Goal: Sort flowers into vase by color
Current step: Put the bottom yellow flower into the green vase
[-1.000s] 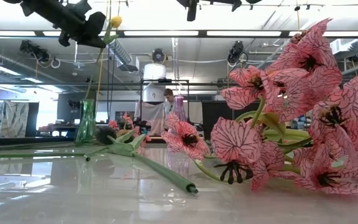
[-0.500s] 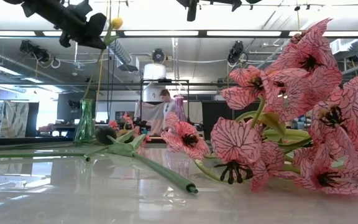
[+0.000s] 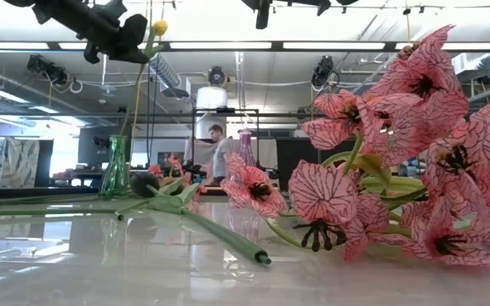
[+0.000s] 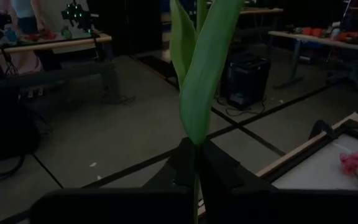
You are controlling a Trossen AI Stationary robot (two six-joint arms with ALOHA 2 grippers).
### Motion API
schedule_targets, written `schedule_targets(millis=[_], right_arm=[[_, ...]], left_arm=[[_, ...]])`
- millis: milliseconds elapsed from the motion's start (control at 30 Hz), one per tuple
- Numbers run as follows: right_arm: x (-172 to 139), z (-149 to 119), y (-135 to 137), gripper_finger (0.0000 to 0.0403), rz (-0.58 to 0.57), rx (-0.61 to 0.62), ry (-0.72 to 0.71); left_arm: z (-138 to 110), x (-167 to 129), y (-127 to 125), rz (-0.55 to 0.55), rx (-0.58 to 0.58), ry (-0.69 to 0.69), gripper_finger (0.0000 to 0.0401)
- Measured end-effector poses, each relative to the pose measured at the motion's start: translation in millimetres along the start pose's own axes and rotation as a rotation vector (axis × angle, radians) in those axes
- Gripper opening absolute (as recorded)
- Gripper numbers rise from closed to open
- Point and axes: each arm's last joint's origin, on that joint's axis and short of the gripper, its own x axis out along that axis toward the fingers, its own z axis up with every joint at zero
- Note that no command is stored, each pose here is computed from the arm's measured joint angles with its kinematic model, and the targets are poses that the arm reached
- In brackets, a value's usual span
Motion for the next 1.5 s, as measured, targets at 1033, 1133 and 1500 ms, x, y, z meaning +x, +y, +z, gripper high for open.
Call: schedule_targets(millis=[1033, 1133, 1500], right_arm=[[-0.2, 0.3, 0.2, 0.0196, 0.000, 0.000, -0.001], [-0.3, 0.4, 0.3, 0.0196, 0.001, -0.001, -0.001], [-0.3, 0.4, 0.2, 0.0196, 0.000, 0.000, -0.001]], left_arm=[[-44.1, 2.8, -4.8, -0.017, -0.060, 0.062, 0.0014], [-44.4, 1.3, -4.4, -0.016, -0.057, 0.067, 0.0014], [-46.3, -10.0, -1.8, -0.013, -0.051, 0.100, 0.0054]])
